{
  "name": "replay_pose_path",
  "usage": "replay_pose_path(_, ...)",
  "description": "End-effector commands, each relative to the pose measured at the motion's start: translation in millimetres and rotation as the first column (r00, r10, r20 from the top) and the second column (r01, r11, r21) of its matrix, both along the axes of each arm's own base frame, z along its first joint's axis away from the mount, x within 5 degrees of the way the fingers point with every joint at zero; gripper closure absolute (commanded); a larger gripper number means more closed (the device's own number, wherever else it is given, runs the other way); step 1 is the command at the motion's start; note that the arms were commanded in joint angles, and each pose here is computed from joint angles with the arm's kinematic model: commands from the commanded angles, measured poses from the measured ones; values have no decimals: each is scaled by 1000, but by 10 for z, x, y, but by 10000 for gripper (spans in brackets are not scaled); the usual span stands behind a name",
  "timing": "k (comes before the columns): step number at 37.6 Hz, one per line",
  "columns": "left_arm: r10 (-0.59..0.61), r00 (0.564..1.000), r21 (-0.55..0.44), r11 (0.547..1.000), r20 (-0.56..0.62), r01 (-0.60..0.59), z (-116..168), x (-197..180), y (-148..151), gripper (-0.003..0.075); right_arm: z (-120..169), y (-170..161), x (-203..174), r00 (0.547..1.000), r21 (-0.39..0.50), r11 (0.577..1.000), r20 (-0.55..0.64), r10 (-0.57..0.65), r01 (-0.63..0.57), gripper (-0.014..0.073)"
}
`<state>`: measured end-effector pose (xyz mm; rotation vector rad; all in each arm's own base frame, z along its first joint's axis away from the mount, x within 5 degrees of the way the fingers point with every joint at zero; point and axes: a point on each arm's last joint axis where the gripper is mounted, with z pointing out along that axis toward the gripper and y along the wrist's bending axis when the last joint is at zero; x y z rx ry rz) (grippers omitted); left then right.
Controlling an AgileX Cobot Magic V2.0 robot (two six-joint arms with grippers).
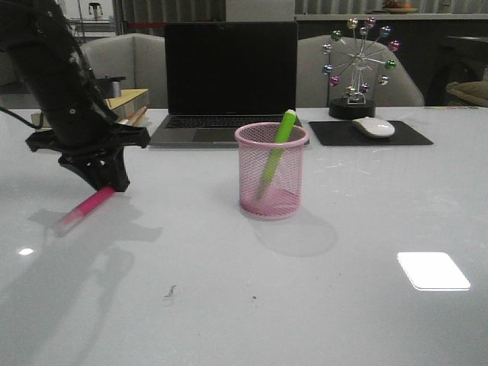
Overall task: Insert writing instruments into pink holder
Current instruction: 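Lower the left gripper onto the pink highlighter and close on it, then lift the pink highlighter with the left gripper over the pink holder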
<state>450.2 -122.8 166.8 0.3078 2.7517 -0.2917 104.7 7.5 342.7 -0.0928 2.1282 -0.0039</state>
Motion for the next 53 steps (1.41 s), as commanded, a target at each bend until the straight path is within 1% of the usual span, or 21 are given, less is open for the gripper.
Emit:
replay_pose_path(1,-4,978,-64,998,208,17,705,34,-120,622,147,-12,19,995,-12,1000,97,-1,2,260)
replay_pose_path(7,-1,926,-104,994,377,43,1232,-4,-224,622,147,-12,19,995,-12,1000,97,-1,2,260)
replay_pose_path(8,2,910,-112,993,414,49,1352,-32,-231,622,147,-12,19,995,-12,1000,97,-1,2,260)
replay_pose_path(12,12,860,-138,988,510,68,1649,-128,-291,622,147,-12,19,995,-12,1000,97,-1,2,260)
replay_pose_path(17,73,776,-229,969,626,94,2048,-277,-380,622,147,-12,19,995,-12,1000,97,-1,2,260)
replay_pose_path(20,137,696,-303,945,705,121,2304,-383,-466,622,147,-12,19,995,-12,1000,97,-1,2,260)
replay_pose_path(22,155,652,-328,932,742,152,2436,-469,-559,622,147,-12,19,995,-12,1000,97,-1,2,260)
replay_pose_path(26,159,585,-336,919,796,208,2563,-584,-741,622,147,-12,19,995,-12,1000,97,-1,2,260)
replay_pose_path(30,178,536,-354,902,825,247,2527,-686,-949,622,141,-14,16,996,-13,1000,90,-2,3,260)
replay_pose_path(36,193,487,-371,879,852,300,2187,-910,-1336,622,117,-34,4,998,-38,999,60,-12,14,260)
replay_pose_path(40,268,400,-407,857,876,317,1907,-1110,-1504,622,104,-52,-3,999,-63,998,45,-20,23,260)
replay_pose_path(41,282,385,-413,854,879,316,1824,-1160,-1524,622,99,-59,-7,999,-71,997,38,-23,26,260)
replay_pose_path(42,302,357,-419,850,884,319,1780,-1203,-1534,622,94,-64,-10,999,-78,997,32,-26,29,260)
replay_pose_path(43,305,348,-418,850,887,320,1734,-1234,-1543,622,91,-68,-12,999,-83,996,27,-28,31,260)
replay_pose_path(44,308,339,-417,850,889,321,1677,-1268,-1549,622,85,-75,-15,999,-91,995,20,-32,34,260)
replay_pose_path(46,301,339,-409,856,891,315,1557,-1301,-1548,622,81,-82,-19,999,-101,994,14,-36,37,260)
replay_pose_path(51,270,359,-383,876,893,293,1273,-1289,-1545,622,73,-95,-24,999,-116,992,4,-43,43,260)
replay_pose_path(53,261,359,-371,885,896,281,1142,-1239,-1563,622,70,-96,-26,999,-117,992,0,-44,43,260)
